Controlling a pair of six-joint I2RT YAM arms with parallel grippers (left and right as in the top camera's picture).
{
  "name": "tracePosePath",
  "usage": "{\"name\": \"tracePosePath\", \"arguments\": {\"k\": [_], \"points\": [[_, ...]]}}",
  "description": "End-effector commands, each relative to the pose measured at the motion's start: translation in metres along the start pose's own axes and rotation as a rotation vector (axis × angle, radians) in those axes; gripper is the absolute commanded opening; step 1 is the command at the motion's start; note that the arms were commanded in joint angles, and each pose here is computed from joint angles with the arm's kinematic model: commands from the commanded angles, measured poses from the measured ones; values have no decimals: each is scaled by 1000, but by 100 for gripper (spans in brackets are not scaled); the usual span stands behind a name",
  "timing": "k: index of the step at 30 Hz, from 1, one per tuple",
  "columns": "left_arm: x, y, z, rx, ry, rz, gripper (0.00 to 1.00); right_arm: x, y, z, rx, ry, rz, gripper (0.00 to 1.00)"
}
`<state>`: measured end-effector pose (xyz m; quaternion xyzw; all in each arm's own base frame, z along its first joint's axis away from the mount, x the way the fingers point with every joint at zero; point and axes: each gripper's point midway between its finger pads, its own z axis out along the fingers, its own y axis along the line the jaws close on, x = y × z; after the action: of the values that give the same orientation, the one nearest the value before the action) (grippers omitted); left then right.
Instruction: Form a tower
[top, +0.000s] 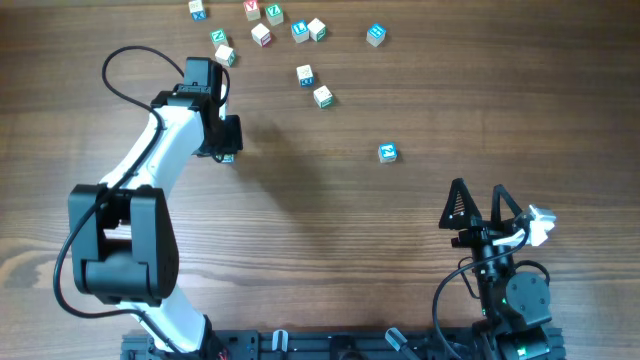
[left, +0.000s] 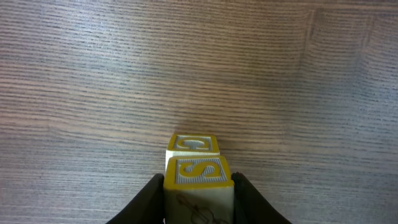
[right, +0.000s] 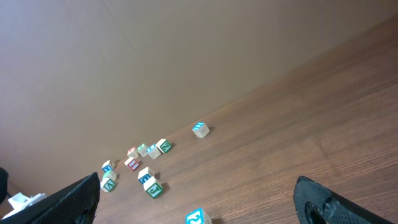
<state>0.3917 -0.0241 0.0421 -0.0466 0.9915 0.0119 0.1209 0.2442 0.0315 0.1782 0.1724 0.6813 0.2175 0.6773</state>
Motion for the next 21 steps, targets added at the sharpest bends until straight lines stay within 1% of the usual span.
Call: {"name": "tracePosePath", "arguments": {"k": [1, 3, 4, 5, 7, 10, 13, 16, 21], "points": [[6, 6, 12, -24, 30, 21, 32, -3, -1, 0, 7, -17, 0, 100], [6, 6, 12, -23, 29, 20, 41, -3, -1, 0, 7, -17, 0, 100], [6, 6, 12, -23, 30, 21, 47, -3, -1, 0, 7, -17, -1, 100], [7, 6, 12, -23, 32, 21, 59, -3, -1, 0, 7, -17, 0, 100], [7, 6, 12, -24, 34, 20, 64, -3, -1, 0, 7, -17, 0, 100], [9, 6, 12, -23, 40, 21, 69, -3, -1, 0, 7, -17, 0, 100], [12, 1, 14, 3, 50, 20, 69, -3, -1, 0, 7, -17, 0, 100], [18, 2, 20, 3, 54, 21, 59, -3, -1, 0, 7, -17, -1, 100], [23, 3, 28, 0, 49, 20, 56, -3, -1, 0, 7, -17, -1, 100]]}}
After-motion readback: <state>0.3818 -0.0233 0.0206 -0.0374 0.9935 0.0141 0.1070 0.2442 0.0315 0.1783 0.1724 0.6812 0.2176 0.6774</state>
